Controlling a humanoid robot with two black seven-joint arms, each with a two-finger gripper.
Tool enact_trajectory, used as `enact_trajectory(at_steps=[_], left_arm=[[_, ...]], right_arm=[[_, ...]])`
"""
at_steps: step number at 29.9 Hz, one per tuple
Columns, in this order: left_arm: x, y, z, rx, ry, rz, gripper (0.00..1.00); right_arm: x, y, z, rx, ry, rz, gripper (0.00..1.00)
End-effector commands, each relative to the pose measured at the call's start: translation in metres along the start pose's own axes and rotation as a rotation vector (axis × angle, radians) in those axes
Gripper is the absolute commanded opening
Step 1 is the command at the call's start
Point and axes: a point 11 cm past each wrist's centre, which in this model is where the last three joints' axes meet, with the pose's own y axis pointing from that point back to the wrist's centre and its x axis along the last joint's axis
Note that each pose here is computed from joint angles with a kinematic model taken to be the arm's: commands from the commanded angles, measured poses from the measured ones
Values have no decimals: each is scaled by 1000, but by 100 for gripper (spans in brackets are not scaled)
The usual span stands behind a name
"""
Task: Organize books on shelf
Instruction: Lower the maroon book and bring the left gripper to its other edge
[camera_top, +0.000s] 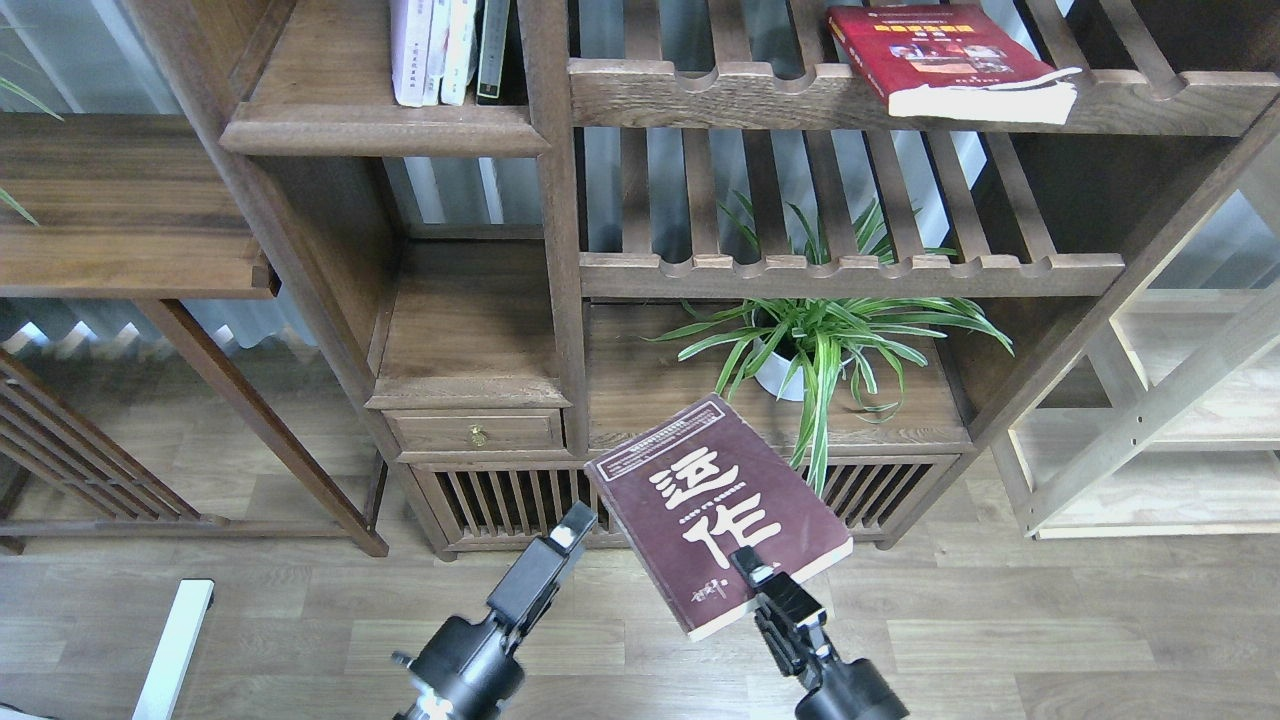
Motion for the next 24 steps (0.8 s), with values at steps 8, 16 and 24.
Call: enact_trajectory(at_steps=[8,16,24], left_arm=[[-5,51,23,-39,72,47,99],[12,83,47,-74,108,144,99],[14,86,54,-89,133,158,99]], right_arm=[[-17,-23,19,-21,-33,-66,2],[-31,-33,61,-120,-63,-115,2],[-56,-50,99,-213,-92,-198,2]])
